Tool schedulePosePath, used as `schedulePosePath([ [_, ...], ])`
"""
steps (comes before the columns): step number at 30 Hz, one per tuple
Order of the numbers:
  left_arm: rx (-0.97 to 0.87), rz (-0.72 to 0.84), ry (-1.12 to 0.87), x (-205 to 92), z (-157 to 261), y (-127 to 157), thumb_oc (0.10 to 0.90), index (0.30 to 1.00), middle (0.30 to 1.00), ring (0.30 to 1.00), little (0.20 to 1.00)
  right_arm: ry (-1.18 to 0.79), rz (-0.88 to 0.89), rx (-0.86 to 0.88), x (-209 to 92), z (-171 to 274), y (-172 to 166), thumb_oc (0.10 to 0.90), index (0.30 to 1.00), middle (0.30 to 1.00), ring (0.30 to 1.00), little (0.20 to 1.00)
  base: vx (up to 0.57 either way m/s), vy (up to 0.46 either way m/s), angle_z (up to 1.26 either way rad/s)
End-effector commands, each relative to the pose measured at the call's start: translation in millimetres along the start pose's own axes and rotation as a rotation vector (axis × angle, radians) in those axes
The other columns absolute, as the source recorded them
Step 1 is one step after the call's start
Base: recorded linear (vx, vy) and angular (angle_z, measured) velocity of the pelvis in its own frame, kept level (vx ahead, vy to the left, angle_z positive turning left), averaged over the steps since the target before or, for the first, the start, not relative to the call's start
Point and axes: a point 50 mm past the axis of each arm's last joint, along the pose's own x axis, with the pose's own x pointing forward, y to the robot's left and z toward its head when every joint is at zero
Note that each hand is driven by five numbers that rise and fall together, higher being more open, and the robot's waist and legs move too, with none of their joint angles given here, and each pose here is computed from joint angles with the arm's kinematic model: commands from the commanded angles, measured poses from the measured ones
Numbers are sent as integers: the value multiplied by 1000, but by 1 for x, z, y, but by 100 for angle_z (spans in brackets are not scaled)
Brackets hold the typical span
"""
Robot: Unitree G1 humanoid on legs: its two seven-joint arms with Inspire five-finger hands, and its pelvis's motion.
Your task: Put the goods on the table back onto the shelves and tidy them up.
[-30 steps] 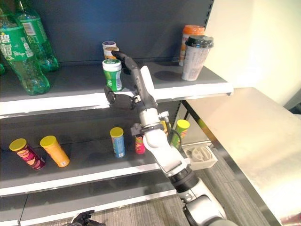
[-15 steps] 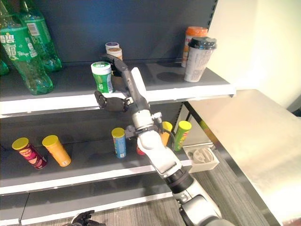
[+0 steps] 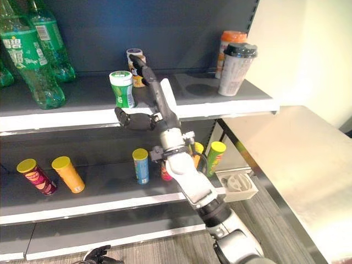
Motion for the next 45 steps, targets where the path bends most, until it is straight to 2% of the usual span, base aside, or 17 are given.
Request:
schedulePosePath([
  [1, 100, 39, 102, -3, -28, 10, 800, 900, 900, 900, 900, -282, -204, 87, 13, 54, -45, 800, 900, 900, 900, 900, -6, 19, -11],
  [10, 69, 39, 91, -2, -23, 9, 800, 900, 900, 900, 900, -358, -224, 128, -4, 67, -69, 800, 900, 900, 900, 900, -12, 25, -11],
  [15, 31, 29, 84, -2, -22, 10, 800, 900, 900, 900, 900, -405, -182, 129, -36, 77, -105, 800, 900, 900, 900, 900, -6, 37, -19],
  [18, -1, 12, 84, -3, -26, 12, 800, 900, 900, 900, 900, -398, -162, 50, -64, 86, -140, 800, 900, 900, 900, 900, -13, 40, -32],
  [19, -17, -3, 89, -4, -31, 11, 800, 900, 900, 900, 900, -373, -205, -21, -84, 91, -167, 800, 900, 900, 900, 900, -6, 43, -32],
  [20, -14, -4, 89, -4, -31, 11, 800, 900, 900, 900, 900, -372, -206, -22, -85, 92, -167, 800, 900, 900, 900, 900, -13, 37, -31],
  [25, -7, -46, 60, -4, -29, 4, 800, 900, 900, 900, 900, -365, -441, -234, -125, 110, -220, 800, 900, 900, 900, 900, 9, 51, -32],
  [28, 22, -75, 38, -4, -24, 1, 800, 900, 900, 900, 900, -407, -551, -378, -144, 132, -239, 800, 900, 900, 900, 900, 15, 60, -23],
  [33, 66, -103, 5, -2, -15, -3, 800, 900, 900, 900, 900, -491, -669, -567, -164, 161, -250, 800, 900, 900, 900, 900, 11, 60, -34],
  [35, 81, -114, 12, -2, -13, -8, 800, 900, 900, 900, 900, -441, -738, -655, -173, 162, -259, 800, 900, 900, 900, 900, -6, 35, -21],
  [40, 172, -128, -21, -2, -9, -11, 800, 900, 900, 900, 900, -334, -864, -693, -189, 144, -266, 800, 900, 900, 900, 900, -122, -17, -40],
  [42, 171, -114, -48, -1, -2, -5, 800, 900, 900, 900, 900, -301, -874, -694, -185, 133, -264, 800, 900, 900, 900, 900, -191, -95, -83],
  [45, 175, -104, -105, 1, 14, 0, 800, 900, 900, 900, 900, -220, -861, -604, -175, 104, -257, 800, 900, 900, 900, 900, -195, -163, -201],
])
